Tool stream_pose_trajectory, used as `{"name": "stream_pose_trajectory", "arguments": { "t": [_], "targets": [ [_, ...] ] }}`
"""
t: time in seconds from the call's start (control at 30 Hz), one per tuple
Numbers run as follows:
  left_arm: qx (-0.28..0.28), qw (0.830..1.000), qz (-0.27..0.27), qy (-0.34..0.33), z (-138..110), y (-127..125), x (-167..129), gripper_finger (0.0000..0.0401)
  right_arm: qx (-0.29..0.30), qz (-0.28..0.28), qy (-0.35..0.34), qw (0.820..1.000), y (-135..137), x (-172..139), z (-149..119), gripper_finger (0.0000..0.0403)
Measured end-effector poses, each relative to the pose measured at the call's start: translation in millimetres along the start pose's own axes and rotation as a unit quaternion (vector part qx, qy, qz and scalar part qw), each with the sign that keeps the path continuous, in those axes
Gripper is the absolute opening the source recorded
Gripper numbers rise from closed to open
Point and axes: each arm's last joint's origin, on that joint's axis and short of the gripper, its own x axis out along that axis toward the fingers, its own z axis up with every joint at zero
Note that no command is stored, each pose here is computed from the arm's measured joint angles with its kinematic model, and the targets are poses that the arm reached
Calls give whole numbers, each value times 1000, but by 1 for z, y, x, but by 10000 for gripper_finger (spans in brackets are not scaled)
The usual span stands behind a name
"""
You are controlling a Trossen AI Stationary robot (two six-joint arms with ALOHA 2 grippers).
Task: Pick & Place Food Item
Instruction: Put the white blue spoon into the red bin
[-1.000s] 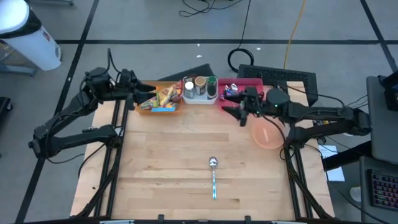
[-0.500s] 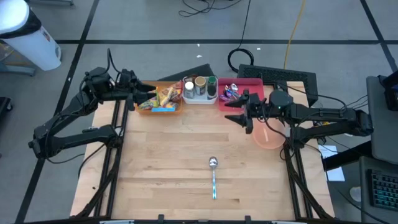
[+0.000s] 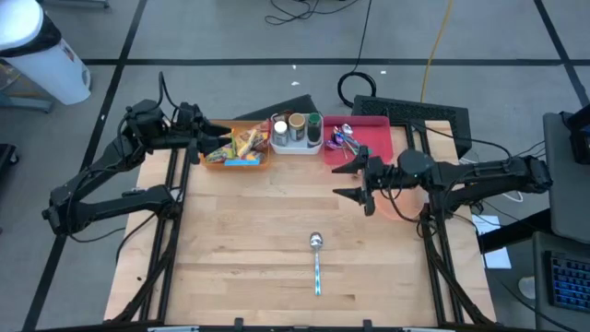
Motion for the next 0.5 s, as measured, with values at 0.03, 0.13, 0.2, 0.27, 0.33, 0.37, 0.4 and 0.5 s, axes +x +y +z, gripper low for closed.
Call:
{"name": "stream_pose_trajectory", "arguments": {
  "t": [0.03,0.13,0.2,0.27,0.33,0.37,0.4,0.5],
  "targets": [
    [1,1000,0,0,0,0,0,251,3,-1,7,1000,0,0,-1,256],
    [2,1000,0,0,0,0,0,251,14,-5,42,999,-1,0,-8,256],
    [0,1000,0,0,0,0,0,251,15,-6,74,997,0,-1,-14,256],
    [2,1000,0,0,0,0,0,251,15,-6,111,994,1,-2,-21,256],
    [2,1000,0,0,0,0,0,251,12,-9,146,989,1,-4,-28,256],
    [1,1000,0,0,0,0,0,251,11,-12,161,987,1,-5,-31,256],
    [0,1000,0,0,0,0,0,251,10,-20,175,984,0,-6,-34,256],
    [2,1000,0,0,0,0,0,251,9,-27,202,979,0,-7,-39,256]
  ]
}}
